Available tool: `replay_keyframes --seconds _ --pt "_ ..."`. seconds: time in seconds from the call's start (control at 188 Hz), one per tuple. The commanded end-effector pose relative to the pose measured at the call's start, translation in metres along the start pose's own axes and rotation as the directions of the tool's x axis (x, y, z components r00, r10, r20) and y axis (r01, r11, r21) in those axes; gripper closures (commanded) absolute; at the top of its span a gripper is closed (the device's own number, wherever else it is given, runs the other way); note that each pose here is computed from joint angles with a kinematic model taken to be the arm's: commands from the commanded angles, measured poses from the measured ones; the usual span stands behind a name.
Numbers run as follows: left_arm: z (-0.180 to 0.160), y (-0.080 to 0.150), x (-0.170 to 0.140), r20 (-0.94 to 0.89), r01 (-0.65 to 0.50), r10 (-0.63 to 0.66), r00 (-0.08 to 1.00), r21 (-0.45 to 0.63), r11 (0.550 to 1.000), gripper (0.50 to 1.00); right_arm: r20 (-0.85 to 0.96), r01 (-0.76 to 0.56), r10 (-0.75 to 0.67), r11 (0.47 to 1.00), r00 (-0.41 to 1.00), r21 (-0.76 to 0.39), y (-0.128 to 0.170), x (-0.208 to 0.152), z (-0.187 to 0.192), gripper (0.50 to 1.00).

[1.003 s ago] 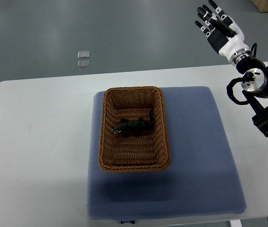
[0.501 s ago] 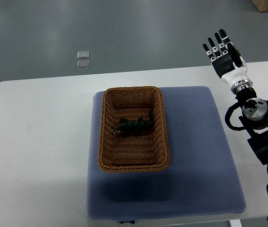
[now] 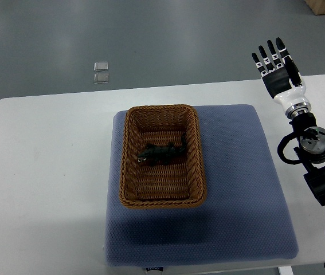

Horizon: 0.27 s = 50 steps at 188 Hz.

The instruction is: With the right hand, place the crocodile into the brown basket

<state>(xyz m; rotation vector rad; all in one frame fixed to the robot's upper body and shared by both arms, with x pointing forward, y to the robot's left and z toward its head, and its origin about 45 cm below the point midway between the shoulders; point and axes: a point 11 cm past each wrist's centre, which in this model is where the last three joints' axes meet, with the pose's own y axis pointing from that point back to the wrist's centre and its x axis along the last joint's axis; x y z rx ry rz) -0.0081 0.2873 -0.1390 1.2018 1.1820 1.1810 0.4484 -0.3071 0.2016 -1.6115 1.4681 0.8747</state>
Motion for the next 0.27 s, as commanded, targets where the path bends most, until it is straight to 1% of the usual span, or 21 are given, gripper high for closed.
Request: replay_keyframes --seconds 0.0,0.261 --pt "0.0 0.0 -0.0006 0.0 0.002 -0.002 1.0 0.0 1.0 0.5 -0.018 0.001 -0.001 1.0 1.0 -0.009 -0.0001 0.0004 -0.0009 0.568" --pt "0.0 0.0 -0.0006 0.0 0.002 -0.002 1.0 0.0 1.0 0.5 -0.101 0.016 -0.02 0.999 0.995 -0.038 -0.0033 -0.0041 -0.0019 0.568"
